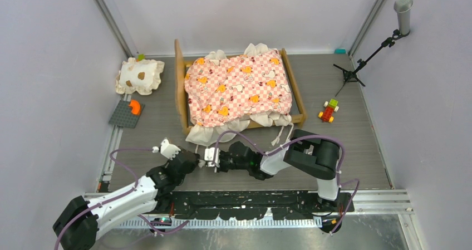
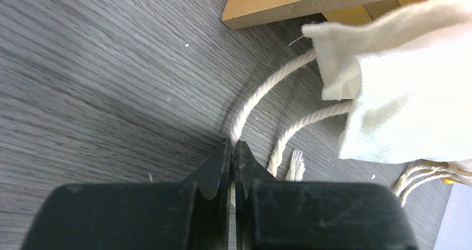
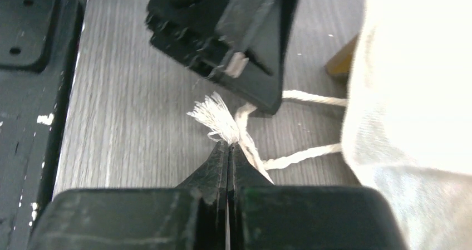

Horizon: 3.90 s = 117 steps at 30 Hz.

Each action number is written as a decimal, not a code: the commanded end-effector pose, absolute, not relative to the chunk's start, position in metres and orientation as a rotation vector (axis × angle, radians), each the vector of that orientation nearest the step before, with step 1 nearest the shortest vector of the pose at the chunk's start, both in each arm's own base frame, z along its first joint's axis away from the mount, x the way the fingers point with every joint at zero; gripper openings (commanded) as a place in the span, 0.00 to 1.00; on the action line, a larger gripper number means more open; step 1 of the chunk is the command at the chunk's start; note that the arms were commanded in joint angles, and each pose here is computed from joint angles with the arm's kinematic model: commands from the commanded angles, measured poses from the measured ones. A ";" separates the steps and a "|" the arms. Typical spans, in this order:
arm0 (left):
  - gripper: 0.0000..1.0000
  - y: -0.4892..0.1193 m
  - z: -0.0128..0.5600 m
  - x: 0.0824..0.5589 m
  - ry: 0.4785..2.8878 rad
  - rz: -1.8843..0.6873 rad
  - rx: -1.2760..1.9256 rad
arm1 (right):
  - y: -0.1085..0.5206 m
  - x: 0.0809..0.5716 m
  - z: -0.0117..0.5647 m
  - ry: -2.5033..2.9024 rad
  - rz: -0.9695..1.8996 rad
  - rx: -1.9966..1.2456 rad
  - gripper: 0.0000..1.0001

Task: Set up the pet bed
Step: Tie the ropes to the bed frame.

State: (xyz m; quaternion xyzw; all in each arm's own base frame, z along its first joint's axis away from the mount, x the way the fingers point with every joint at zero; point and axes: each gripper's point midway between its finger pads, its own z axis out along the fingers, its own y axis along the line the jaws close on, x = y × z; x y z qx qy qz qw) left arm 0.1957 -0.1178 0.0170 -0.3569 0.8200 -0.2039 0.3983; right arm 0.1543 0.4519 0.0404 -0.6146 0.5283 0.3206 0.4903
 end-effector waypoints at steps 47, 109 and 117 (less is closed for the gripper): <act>0.00 -0.137 0.051 0.201 2.074 -0.614 -0.792 | 0.475 0.204 0.056 1.787 0.834 -0.897 0.01; 0.36 -0.167 0.051 0.198 2.191 -0.647 -0.477 | 0.472 0.193 0.028 1.815 1.082 -0.957 0.01; 0.50 -0.165 0.047 0.198 2.202 -0.629 -0.487 | 0.473 0.192 0.028 1.814 1.090 -0.957 0.01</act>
